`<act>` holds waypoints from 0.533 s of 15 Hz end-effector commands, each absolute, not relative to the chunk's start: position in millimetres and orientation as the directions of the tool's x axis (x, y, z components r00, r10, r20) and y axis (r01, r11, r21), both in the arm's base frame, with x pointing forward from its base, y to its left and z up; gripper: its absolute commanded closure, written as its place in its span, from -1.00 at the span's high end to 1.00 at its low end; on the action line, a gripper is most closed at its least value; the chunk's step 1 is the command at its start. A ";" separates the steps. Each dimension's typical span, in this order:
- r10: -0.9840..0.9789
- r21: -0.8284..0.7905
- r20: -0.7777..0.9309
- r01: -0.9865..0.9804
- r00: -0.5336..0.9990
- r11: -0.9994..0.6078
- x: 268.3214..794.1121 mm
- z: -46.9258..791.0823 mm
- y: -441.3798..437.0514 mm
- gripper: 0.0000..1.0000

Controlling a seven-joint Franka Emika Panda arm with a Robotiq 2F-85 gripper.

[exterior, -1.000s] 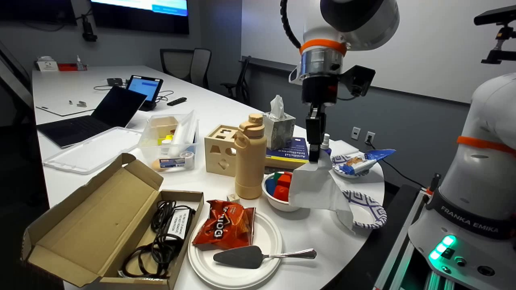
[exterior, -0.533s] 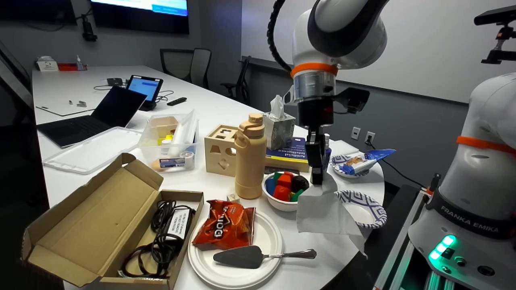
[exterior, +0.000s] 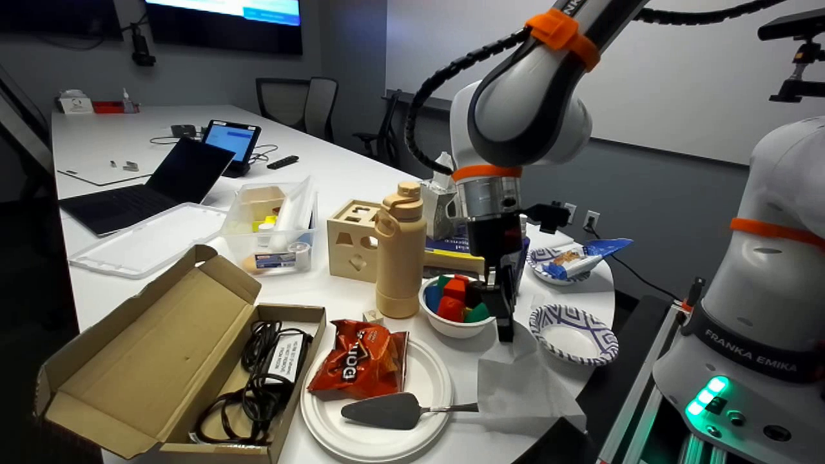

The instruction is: Grab the tissue and wipe the table

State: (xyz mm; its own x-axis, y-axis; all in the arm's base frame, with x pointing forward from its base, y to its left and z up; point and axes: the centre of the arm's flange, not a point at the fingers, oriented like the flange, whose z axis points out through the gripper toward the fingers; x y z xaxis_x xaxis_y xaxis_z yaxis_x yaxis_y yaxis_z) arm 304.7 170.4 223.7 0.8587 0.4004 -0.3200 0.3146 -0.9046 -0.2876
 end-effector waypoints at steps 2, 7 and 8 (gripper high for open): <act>0.368 -0.285 -0.305 0.285 0.879 -0.915 283.1 183.9 167.1 -0.99; 0.286 -0.306 -0.234 0.209 0.929 -0.929 287.6 182.5 167.5 -0.31; 0.273 -0.309 -0.219 0.199 0.937 -0.930 288.5 184.2 168.3 -0.17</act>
State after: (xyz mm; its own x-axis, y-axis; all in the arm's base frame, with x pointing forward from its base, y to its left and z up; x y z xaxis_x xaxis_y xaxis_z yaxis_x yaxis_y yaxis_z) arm 309.2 175.0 181.9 0.9130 0.3034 -0.2726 0.2237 -0.9313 -0.2874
